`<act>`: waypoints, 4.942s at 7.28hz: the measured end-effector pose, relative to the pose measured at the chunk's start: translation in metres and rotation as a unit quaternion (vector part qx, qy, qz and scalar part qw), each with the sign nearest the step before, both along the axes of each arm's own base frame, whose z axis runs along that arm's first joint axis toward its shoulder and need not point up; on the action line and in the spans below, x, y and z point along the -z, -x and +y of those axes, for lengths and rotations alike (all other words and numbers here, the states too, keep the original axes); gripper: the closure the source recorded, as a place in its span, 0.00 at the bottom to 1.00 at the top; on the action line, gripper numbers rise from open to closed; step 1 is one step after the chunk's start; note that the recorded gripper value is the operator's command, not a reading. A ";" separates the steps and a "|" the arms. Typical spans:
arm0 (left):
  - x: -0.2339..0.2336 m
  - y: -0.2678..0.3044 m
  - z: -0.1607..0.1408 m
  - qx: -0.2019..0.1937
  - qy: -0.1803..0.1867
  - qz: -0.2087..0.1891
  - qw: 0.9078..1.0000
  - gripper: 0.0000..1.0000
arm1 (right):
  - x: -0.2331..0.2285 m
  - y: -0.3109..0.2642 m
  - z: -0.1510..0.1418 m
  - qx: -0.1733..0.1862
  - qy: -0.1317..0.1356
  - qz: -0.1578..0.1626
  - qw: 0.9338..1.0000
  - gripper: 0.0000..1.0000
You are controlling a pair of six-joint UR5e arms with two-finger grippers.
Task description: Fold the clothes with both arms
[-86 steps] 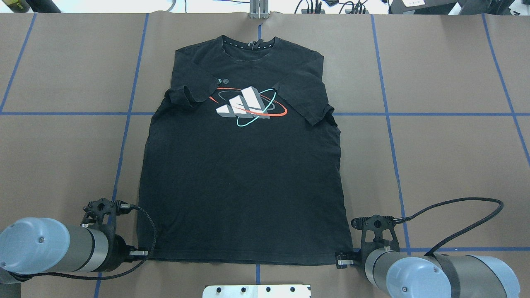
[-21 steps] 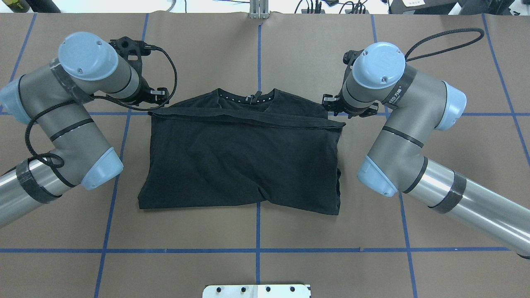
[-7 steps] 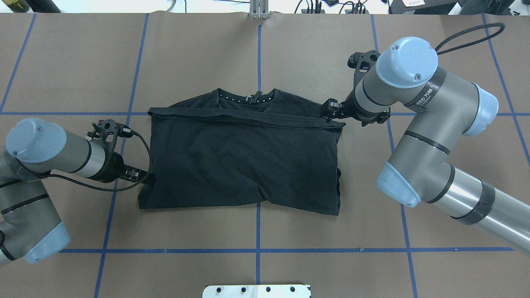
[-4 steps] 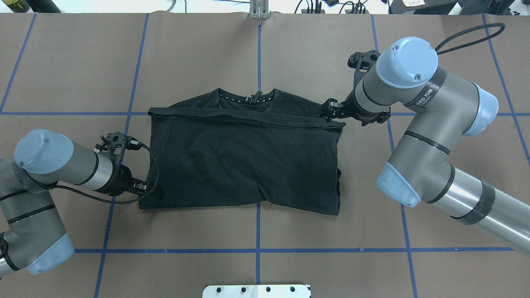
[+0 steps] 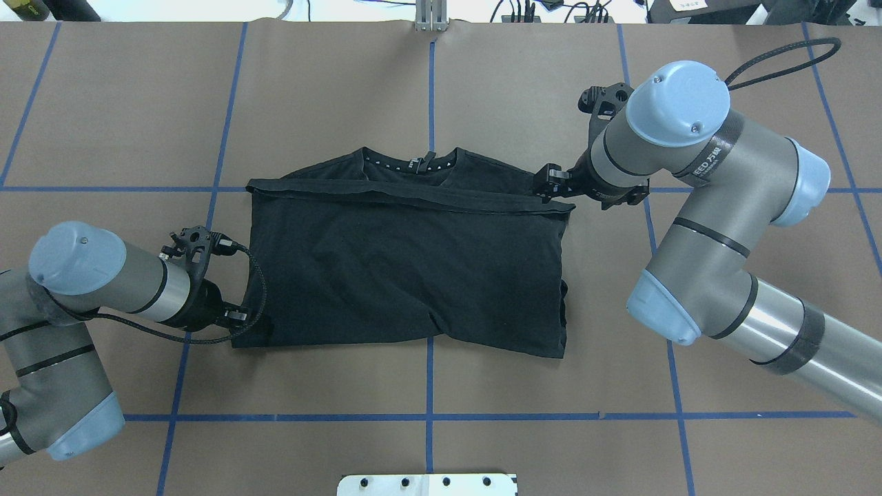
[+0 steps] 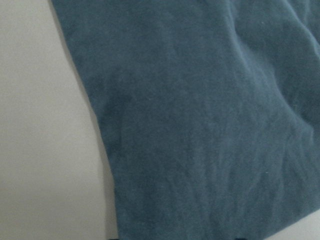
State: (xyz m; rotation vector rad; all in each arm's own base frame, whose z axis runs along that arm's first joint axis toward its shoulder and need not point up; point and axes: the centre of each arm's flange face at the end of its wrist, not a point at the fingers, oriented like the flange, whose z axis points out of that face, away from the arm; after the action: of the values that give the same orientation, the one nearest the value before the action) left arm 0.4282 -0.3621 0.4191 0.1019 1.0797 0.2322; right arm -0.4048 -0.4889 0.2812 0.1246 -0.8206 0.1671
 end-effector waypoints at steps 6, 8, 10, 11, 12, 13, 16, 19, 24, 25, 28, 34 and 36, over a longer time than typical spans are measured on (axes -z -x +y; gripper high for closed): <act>-0.014 0.013 0.003 0.007 0.006 -0.014 1.000 1.00 | 0.004 -0.001 0.002 0.000 -0.002 -0.003 1.000 0.00; -0.021 0.041 -0.028 0.036 -0.002 -0.029 0.999 1.00 | 0.003 -0.001 0.002 0.001 -0.002 -0.003 1.000 0.00; -0.023 0.083 -0.088 0.067 -0.045 -0.054 0.995 1.00 | 0.004 -0.001 0.003 0.002 -0.003 -0.004 1.000 0.00; -0.022 0.095 -0.129 0.084 -0.062 -0.067 0.992 1.00 | 0.005 -0.001 0.003 0.002 -0.003 -0.005 1.000 0.00; -0.020 0.091 -0.176 0.104 -0.075 -0.084 0.988 1.00 | 0.006 -0.002 0.003 0.001 -0.004 -0.006 1.000 0.00; -0.020 0.079 -0.224 0.124 -0.090 -0.110 0.982 1.00 | 0.006 -0.002 0.003 0.001 -0.004 -0.006 1.000 0.00; -0.036 0.081 -0.344 0.128 -0.139 -0.174 0.967 0.01 | 0.005 -0.003 0.004 0.000 -0.004 -0.006 1.000 0.00; -0.026 0.122 -0.374 0.137 -0.175 -0.173 0.960 0.00 | 0.006 0.000 0.006 0.002 -0.005 -0.006 1.000 0.00; -0.034 0.202 -0.347 0.121 -0.195 -0.132 0.964 0.00 | 0.055 0.092 -0.005 -0.048 0.026 -0.012 0.998 0.01; -0.034 0.204 -0.340 0.119 -0.193 -0.124 0.966 0.00 | 0.065 0.123 -0.009 -0.074 0.024 -0.015 0.997 0.04; -0.037 0.203 -0.334 0.119 -0.185 -0.119 0.968 0.00 | 0.065 0.194 -0.021 -0.102 0.023 -0.034 0.994 0.15; -0.045 0.202 -0.330 0.117 -0.180 -0.121 0.969 0.00 | 0.050 0.225 0.004 -0.086 0.026 -0.018 0.996 0.24; -0.046 0.202 -0.330 0.117 -0.180 -0.120 0.969 0.00 | 0.047 0.230 0.010 -0.084 0.026 -0.010 0.996 0.44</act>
State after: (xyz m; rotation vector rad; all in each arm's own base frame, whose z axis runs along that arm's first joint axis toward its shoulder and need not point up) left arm 0.2261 -0.6921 0.4647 0.5134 0.7663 0.2186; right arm -0.6346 -0.4786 0.2343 0.1437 -0.8240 0.3491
